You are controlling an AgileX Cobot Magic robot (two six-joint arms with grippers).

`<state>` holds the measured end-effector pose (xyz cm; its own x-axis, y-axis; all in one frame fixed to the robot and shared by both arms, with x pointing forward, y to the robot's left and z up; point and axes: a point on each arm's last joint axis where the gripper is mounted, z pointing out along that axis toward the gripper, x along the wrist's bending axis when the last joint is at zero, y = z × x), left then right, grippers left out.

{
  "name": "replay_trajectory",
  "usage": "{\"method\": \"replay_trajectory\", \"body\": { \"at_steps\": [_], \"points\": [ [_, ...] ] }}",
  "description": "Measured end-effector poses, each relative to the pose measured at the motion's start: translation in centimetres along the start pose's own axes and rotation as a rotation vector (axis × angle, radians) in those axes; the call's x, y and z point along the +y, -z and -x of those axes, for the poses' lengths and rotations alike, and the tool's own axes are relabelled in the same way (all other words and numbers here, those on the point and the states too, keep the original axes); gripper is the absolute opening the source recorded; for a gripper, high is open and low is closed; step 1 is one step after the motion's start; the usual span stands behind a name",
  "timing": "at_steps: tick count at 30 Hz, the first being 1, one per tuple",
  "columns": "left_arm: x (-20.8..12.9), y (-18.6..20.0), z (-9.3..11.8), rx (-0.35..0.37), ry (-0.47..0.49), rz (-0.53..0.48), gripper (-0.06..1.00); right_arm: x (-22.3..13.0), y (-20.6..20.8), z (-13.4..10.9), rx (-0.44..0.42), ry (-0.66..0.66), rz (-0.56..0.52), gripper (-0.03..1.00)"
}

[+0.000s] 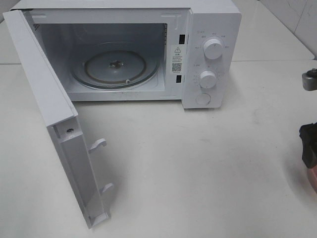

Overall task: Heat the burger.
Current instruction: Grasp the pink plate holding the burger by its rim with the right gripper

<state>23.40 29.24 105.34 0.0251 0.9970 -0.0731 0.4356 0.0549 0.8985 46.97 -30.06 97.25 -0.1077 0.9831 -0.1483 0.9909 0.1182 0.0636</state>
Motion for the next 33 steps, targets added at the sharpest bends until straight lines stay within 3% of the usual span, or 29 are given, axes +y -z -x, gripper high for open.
{"method": "replay_trajectory", "body": {
  "at_steps": [24, 33],
  "points": [
    [0.0, 0.0, 0.0, 0.0, 0.0, 0.0, 0.99, 0.9, -7.4, -0.4, 0.044, -0.018, -0.072, 0.9],
    [0.0, 0.0, 0.0, 0.0, 0.0, 0.0, 0.99, 1.3, -8.4, -0.5, 0.049, -0.015, -0.063, 0.89]
  ]
}}
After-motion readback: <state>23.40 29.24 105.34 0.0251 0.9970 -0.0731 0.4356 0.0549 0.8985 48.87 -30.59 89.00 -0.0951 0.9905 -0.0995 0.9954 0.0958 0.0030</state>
